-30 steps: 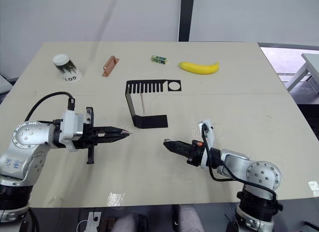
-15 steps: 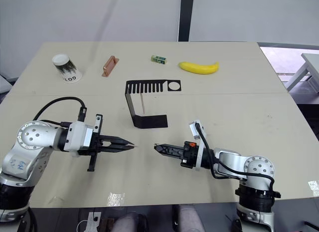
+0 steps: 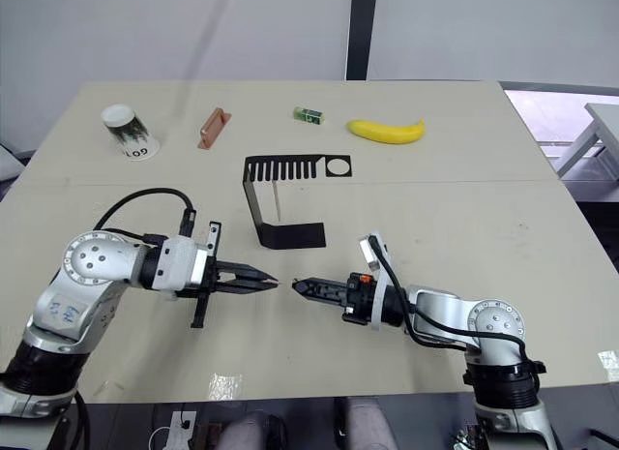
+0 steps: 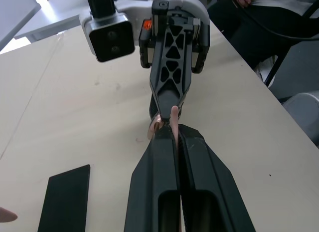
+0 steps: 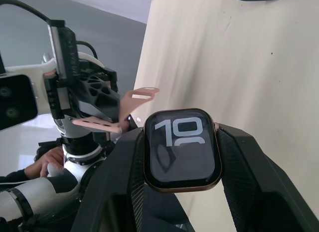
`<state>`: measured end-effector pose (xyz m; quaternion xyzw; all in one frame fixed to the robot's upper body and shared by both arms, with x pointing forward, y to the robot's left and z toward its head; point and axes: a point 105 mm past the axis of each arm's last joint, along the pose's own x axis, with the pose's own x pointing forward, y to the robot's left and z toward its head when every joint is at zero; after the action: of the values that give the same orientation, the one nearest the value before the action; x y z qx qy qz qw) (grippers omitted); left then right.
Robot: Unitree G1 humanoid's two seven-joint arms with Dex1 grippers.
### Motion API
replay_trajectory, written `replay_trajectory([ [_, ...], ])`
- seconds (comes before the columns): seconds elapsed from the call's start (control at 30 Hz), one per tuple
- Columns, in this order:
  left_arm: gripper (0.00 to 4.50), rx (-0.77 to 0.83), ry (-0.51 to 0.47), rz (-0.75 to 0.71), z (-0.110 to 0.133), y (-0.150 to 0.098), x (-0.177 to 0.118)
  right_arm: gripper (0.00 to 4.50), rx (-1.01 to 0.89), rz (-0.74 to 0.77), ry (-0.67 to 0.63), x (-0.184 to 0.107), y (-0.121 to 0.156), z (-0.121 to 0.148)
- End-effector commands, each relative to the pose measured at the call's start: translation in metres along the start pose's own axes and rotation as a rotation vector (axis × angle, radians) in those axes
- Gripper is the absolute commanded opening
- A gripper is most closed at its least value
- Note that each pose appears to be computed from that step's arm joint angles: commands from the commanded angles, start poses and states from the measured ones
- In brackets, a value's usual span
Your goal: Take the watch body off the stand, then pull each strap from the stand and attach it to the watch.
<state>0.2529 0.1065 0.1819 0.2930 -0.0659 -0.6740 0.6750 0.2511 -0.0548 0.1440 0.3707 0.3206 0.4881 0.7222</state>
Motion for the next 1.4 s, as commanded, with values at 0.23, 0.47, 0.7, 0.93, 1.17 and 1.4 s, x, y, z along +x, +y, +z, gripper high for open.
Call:
replay_trajectory([
  [0.23, 0.0, 0.044, 0.007, 0.027, 0.001, 0.005, 0.0, 1.59, -0.018, 0.035, -0.007, -0.001, 0.012, 0.001],
  [0.47, 0.0, 0.045, 0.004, 0.044, -0.001, 0.008, 0.003, 1.59, -0.016, 0.034, -0.004, -0.001, 0.013, -0.001],
  [0.7, 0.0, 0.039, -0.005, 0.042, -0.001, 0.008, 0.007, 1.59, -0.014, 0.033, -0.004, -0.001, 0.014, -0.002],
  [0.93, 0.0, 0.03, -0.005, 0.036, -0.003, 0.007, 0.009, 1.59, -0.012, 0.034, -0.006, 0.0, 0.015, -0.003],
  [1.17, 0.0, 0.026, -0.006, 0.037, -0.004, 0.006, 0.011, 1.59, -0.012, 0.036, -0.006, 0.0, 0.016, -0.003],
  [1.4, 0.0, 0.025, -0.01, 0.051, -0.004, 0.008, 0.011, 1.59, -0.011, 0.036, -0.001, 0.0, 0.016, -0.003],
])
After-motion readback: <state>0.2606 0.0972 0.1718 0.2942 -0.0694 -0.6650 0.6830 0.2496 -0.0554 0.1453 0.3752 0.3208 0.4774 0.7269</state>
